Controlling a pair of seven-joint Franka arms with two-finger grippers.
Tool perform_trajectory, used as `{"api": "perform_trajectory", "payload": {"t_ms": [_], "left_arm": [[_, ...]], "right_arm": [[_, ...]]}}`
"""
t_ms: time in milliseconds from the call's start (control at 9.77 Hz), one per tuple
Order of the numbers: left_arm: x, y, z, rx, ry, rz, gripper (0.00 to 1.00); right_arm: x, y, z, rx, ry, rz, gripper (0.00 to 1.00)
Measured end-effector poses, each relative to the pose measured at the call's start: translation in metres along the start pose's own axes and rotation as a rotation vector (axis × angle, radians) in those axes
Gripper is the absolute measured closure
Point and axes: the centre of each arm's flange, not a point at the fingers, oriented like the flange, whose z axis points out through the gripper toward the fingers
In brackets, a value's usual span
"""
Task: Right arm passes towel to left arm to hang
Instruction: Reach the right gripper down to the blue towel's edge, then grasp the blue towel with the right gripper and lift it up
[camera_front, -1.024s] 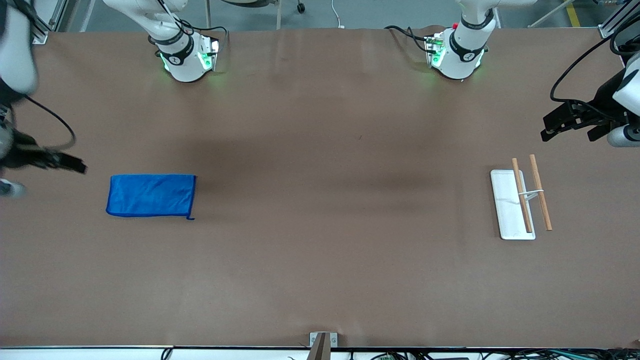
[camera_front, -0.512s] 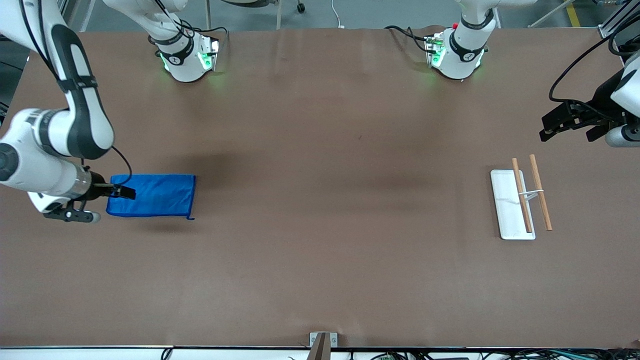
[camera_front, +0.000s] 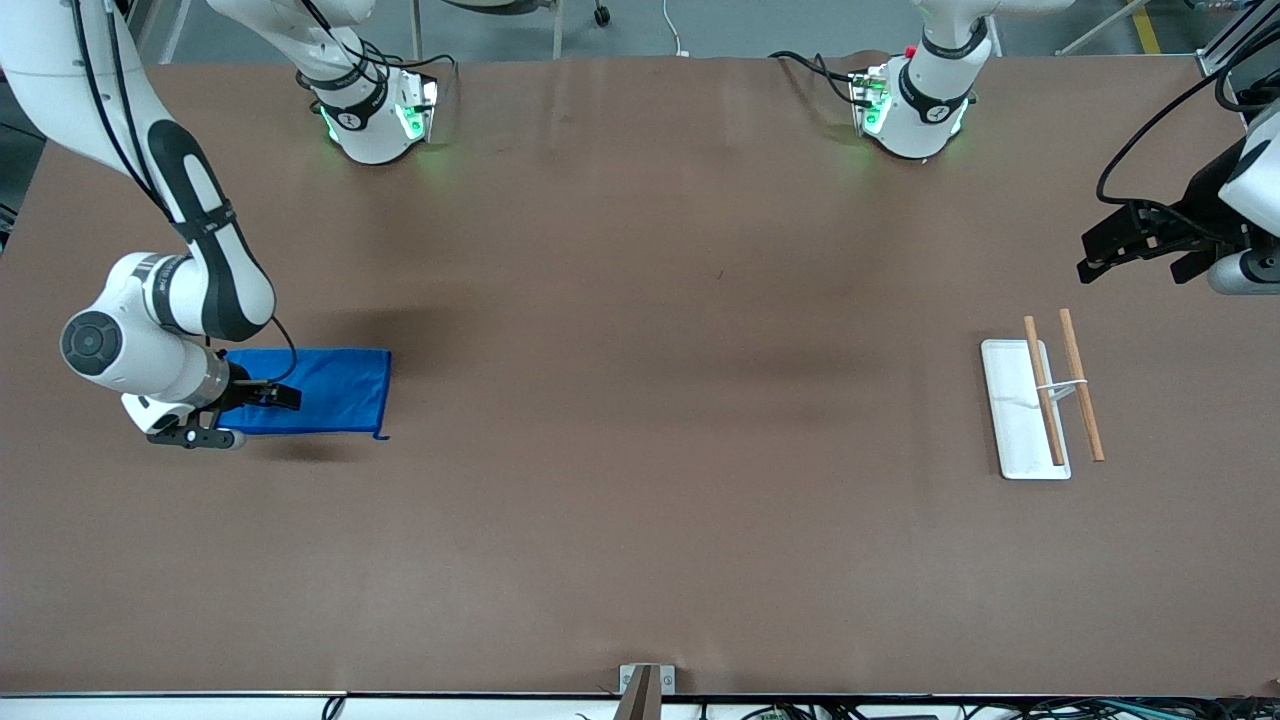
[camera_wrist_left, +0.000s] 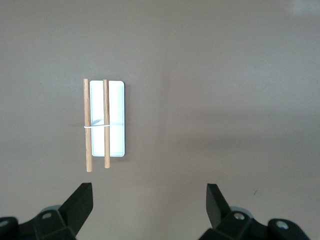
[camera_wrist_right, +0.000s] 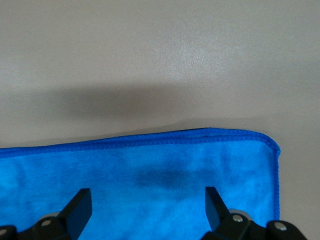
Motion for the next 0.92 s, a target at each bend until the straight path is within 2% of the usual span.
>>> {"api": "perform_trajectory", "payload": {"t_ms": [307, 512, 717, 921], "left_arm": [[0.003, 0.002, 0.006, 0.0, -0.01, 0.003, 0.0], [0.004, 0.003, 0.008, 0.001, -0.014, 0.004, 0.0], [0.004, 0.003, 0.008, 0.001, -0.014, 0.004, 0.0], [0.004, 0.003, 0.008, 0.001, -0.014, 0.004, 0.0]], "right_arm": [[-0.014, -0.004, 0.023, 0.003, -0.021, -0.007, 0.03], [-0.019, -0.004, 0.028, 0.003, -0.031, -0.007, 0.14], [-0.019, -0.004, 0.027, 0.004, -0.028, -0.006, 0.47], [-0.019, -0.006, 0.024, 0.006, -0.03, -0.008, 0.74]]}}
